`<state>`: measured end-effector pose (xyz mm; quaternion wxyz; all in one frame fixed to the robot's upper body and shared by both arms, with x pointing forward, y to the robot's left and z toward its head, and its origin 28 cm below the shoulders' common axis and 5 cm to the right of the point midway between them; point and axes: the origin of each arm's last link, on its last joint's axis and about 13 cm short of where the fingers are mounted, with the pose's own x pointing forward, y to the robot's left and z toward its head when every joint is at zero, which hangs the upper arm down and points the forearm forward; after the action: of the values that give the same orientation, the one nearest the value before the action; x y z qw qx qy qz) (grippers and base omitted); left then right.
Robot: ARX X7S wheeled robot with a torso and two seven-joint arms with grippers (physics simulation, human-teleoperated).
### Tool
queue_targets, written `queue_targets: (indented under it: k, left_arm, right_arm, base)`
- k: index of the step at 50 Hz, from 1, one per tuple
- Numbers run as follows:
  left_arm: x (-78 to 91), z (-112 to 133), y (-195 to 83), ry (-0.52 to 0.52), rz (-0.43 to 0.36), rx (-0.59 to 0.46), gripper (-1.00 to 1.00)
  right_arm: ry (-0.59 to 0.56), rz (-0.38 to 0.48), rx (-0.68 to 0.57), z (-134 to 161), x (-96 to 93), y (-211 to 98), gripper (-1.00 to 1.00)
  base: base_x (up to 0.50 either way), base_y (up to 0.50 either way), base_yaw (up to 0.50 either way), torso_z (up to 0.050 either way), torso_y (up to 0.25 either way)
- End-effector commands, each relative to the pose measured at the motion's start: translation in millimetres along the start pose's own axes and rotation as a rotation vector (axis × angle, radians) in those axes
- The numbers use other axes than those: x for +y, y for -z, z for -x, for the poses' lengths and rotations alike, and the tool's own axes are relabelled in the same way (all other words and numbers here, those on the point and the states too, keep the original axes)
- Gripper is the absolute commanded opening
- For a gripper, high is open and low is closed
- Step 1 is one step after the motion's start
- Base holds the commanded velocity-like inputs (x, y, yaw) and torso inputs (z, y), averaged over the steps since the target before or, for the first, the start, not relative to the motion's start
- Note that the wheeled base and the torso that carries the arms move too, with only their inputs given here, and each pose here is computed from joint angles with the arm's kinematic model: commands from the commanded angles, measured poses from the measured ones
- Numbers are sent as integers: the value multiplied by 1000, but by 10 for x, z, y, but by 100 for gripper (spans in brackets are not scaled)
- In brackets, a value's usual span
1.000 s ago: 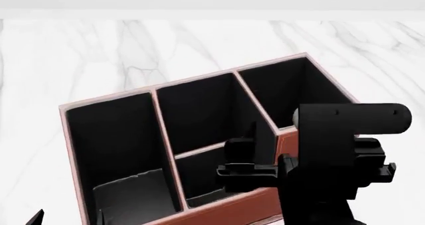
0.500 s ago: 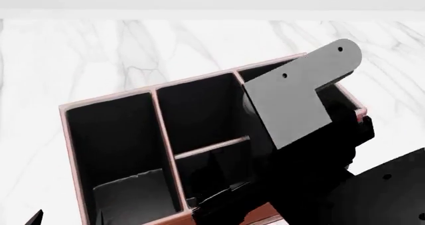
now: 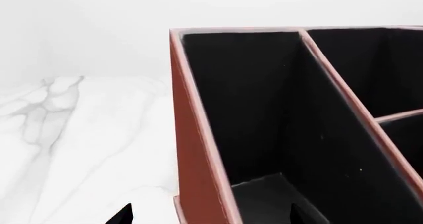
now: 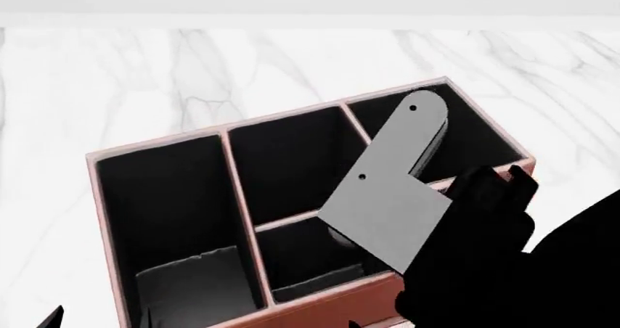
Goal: Pick up the book and place it in the left compartment of the caddy.
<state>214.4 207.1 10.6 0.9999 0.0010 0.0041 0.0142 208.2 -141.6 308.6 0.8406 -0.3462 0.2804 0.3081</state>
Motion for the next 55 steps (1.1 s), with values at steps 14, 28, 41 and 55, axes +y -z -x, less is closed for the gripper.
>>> queue_targets:
  k: [14,28,41,55]
  left_arm:
    - [-4,5,9,-4,-1,1,100]
    - [-4,2,11,-4,-3,2,100]
    - [-9,10,16,-1,-6,2,100]
    - [-8,14,19,0,-7,3,100]
  right_arm:
    - [-98,24,335,0,51,267,100]
    - [-29,34,377,1,1,306,100]
    - [33,37,391,-13,-46,317,100]
    - [27,26,386,-125,-70,362,100]
  base:
    - [0,0,0,0,0]
    - [0,0,0,0,0]
    - [0,0,0,0,0]
    - [0,0,0,0,0]
